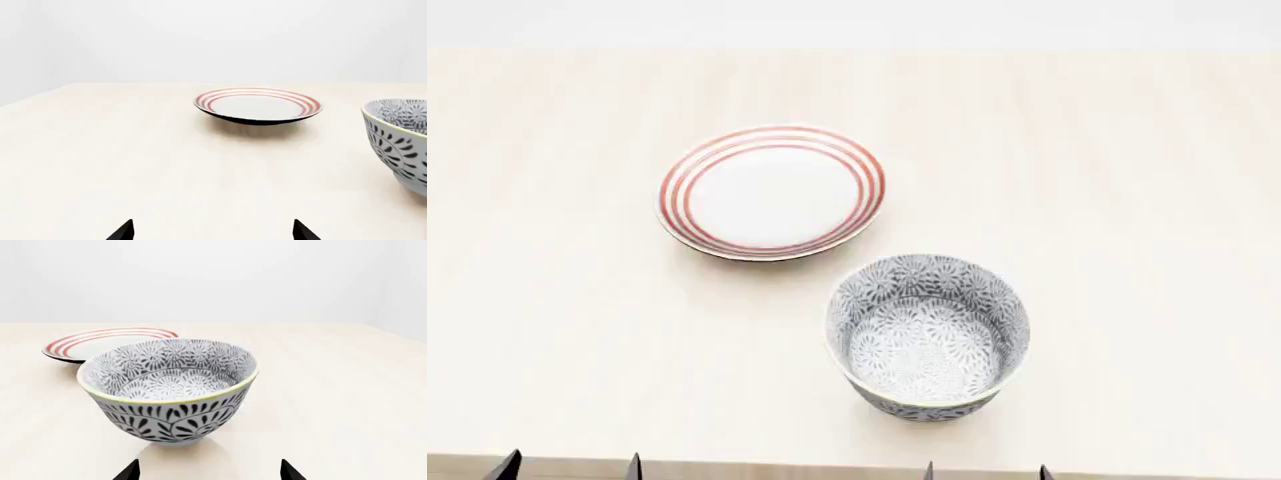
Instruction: Put the bowl on the plate.
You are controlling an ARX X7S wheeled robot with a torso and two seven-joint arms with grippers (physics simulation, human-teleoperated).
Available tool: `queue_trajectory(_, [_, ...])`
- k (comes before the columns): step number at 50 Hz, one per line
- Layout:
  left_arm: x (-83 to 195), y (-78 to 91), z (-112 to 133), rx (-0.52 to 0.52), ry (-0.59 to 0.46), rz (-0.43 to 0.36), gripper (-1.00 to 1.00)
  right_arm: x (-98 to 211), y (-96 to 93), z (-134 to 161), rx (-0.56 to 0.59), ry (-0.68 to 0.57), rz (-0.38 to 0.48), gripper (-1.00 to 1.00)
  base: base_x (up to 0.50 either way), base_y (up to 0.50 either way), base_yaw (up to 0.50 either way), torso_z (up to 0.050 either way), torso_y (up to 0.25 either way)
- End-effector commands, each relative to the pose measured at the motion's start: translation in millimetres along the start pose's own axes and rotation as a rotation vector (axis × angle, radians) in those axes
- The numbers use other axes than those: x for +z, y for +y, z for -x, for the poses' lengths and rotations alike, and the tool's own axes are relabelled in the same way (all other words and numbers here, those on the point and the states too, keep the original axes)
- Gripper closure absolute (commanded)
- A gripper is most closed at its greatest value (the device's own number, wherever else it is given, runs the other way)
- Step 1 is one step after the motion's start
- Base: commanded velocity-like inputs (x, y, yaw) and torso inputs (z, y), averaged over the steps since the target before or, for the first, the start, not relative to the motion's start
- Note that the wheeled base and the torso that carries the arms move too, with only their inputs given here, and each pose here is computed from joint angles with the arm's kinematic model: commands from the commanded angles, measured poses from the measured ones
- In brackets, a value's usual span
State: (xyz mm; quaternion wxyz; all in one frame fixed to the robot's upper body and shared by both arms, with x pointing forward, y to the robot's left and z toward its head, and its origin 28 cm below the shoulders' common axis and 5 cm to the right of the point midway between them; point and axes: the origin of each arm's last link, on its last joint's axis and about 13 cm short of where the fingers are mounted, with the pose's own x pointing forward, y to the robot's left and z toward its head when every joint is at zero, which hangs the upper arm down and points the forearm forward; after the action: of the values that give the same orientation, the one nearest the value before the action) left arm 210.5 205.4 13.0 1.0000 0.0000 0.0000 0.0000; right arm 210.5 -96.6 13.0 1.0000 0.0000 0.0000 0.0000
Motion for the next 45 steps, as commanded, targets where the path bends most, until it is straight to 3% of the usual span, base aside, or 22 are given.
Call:
queue_trajectory(1, [-2,2.3,10,-0.001,-0.005,-0.003,-1.00,4,4.4,9,-0.014,0.010,-0.001,-1.00,0.00,0.00,0.00,0.000,0.000])
queue_trajectory(8, [9,8.1,41,-0.003,0.008,0.030,-1.00,28,-0.9,42,-0.100,-0.069,-0.010,-1.00,0.00,0.00,0.00,0.000,0.000])
queue_trajectory(16, [50,14.5,41,0.033,-0.040,0.045,-1.00,71,-19.5,78,-0.197,-0.201,-0.021,-1.00,0.00,0.00,0.00,0.000,0.000])
queue_trajectory(17, [66,16.1,38,0.039,-0.068,0.044,-1.00,86,-28.3,91,-0.243,-0.240,-0.035,-1.00,0.00,0.00,0.00,0.000,0.000])
queue_trajectory(22, [92,19.6,37,0.049,-0.129,0.072,-1.00,117,-46.3,115,-0.325,-0.289,-0.023,-1.00,0.00,0.00,0.00,0.000,0.000])
queue_trajectory(32, [103,24.7,25,0.094,-0.135,0.123,-1.00,160,-76.8,113,-0.386,-0.307,-0.034,-1.00,0.00,0.00,0.00,0.000,0.000])
queue_trajectory(45, [113,26.0,10,0.162,-0.157,0.145,-1.00,178,-88.2,110,-0.389,-0.332,-0.027,-1.00,0.34,0.02,0.00,0.000,0.000])
